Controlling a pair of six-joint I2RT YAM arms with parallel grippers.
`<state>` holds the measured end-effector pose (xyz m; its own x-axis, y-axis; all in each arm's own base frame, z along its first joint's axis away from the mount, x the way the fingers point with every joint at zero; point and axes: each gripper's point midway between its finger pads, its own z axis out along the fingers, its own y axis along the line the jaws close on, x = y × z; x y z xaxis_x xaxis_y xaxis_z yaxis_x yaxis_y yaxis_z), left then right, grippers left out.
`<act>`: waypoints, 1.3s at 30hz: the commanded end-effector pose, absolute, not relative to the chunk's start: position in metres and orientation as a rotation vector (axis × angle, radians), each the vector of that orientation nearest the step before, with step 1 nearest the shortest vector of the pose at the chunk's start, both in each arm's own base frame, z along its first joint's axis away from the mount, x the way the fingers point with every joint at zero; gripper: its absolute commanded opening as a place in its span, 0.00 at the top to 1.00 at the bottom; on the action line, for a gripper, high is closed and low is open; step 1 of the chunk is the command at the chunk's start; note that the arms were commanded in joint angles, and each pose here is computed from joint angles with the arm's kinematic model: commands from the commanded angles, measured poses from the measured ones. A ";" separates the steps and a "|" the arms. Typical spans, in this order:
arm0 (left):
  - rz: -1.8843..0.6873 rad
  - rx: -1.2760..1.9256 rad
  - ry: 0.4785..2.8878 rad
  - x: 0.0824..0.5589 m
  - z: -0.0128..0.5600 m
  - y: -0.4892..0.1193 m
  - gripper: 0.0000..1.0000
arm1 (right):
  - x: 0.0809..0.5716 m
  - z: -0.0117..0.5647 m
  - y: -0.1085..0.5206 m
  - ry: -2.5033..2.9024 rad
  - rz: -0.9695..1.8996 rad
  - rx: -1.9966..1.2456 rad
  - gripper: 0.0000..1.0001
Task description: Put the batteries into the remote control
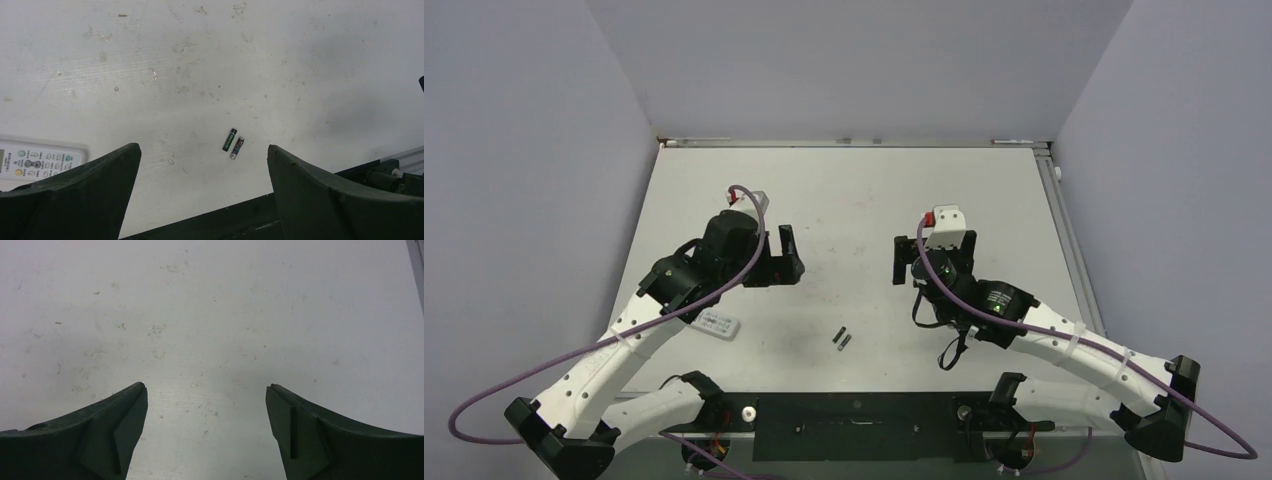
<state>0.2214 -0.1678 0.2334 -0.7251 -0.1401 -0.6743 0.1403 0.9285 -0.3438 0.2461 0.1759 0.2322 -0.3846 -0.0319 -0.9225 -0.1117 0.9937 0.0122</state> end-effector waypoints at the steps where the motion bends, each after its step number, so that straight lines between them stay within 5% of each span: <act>1: -0.429 -0.082 2.295 0.224 0.246 -0.153 0.04 | 0.249 0.254 0.177 1.946 0.080 -0.103 0.13; 39: 0.018 -0.948 2.418 0.206 0.142 -0.032 0.04 | 0.234 0.196 0.217 2.100 0.195 -0.347 0.08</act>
